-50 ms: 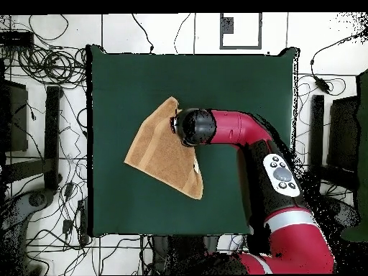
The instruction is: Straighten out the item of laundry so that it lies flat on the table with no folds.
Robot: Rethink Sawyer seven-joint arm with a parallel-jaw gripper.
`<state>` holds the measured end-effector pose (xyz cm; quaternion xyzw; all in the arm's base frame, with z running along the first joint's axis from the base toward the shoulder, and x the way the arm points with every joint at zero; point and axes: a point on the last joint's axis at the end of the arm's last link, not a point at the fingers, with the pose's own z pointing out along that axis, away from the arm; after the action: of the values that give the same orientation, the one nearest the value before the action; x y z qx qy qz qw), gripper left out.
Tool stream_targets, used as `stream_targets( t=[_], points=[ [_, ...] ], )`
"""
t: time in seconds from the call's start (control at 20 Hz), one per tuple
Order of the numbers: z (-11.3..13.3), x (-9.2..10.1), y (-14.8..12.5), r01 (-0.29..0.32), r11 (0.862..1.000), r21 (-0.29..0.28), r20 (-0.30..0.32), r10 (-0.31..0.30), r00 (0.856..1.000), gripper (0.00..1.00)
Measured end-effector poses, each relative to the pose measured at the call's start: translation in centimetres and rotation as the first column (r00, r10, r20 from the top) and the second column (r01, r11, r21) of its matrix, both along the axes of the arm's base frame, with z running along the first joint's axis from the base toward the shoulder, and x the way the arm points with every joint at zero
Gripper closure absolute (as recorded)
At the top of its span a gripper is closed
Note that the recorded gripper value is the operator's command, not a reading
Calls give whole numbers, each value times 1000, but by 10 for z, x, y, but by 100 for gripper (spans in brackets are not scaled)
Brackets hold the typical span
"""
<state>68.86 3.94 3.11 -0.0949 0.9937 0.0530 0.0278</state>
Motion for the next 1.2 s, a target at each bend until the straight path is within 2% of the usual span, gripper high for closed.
stream_targets(
  t=[0.55,1.2],
  points=[
    [-2,-3,1,-6,1000,-12,-5,6,1000,100],
    [-7,-14,3,-45,996,-78,-21,44,999,100]
  ],
)
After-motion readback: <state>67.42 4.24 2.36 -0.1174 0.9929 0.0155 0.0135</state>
